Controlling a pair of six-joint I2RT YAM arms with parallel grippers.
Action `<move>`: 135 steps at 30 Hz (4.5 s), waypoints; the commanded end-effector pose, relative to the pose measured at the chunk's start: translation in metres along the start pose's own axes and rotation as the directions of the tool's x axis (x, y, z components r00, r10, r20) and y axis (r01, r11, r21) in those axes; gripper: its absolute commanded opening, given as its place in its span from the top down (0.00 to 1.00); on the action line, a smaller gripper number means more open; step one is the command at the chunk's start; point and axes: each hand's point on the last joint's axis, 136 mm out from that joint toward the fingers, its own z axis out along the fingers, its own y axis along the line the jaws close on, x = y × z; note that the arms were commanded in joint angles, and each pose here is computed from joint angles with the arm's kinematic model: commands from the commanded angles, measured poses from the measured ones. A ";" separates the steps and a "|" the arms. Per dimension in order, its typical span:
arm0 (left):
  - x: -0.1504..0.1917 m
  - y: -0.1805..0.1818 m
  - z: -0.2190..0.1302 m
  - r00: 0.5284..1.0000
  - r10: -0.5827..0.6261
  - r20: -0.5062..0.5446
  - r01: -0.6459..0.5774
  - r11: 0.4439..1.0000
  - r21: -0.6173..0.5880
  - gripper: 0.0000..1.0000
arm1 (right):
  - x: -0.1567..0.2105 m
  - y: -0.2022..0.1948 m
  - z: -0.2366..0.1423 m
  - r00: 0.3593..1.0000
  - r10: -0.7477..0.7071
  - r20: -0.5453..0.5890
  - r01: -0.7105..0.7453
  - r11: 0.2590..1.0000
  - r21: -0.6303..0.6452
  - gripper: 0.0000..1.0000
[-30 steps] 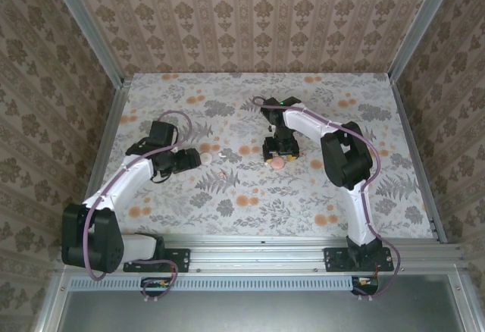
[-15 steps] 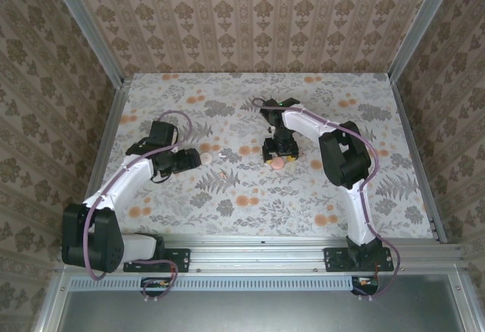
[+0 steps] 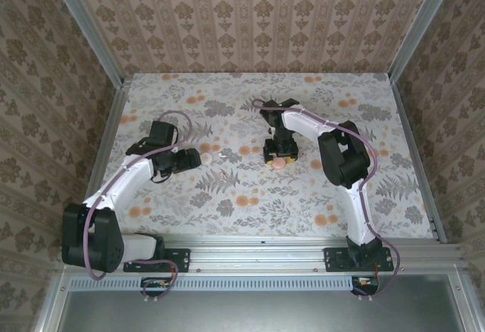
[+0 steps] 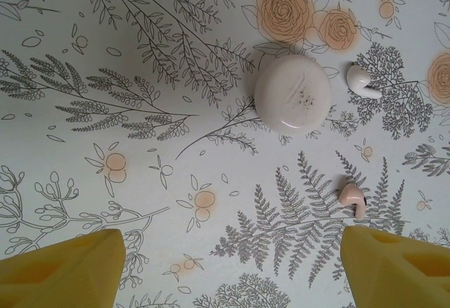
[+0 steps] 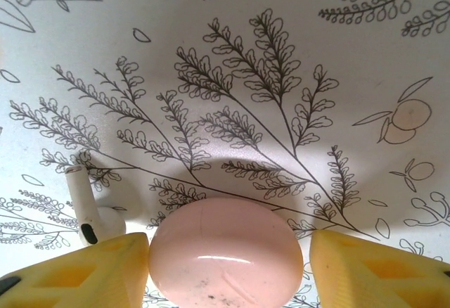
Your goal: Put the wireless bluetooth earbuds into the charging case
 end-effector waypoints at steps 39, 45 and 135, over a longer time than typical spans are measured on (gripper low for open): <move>-0.003 -0.151 -0.091 0.895 0.316 0.315 -0.444 0.711 0.545 0.33 | 0.083 0.101 -0.195 0.184 -0.397 0.899 0.711 0.685 0.158 0.51; 0.010 -0.174 -0.119 0.862 0.366 0.351 -0.506 0.591 0.628 0.33 | 0.096 0.125 -0.195 0.059 -0.497 0.866 0.732 0.611 0.301 0.52; 0.093 -0.201 -0.126 0.334 0.532 0.778 -0.914 -0.020 0.406 0.76 | 0.139 0.135 -0.204 -0.135 -0.444 0.886 0.988 0.010 0.156 0.51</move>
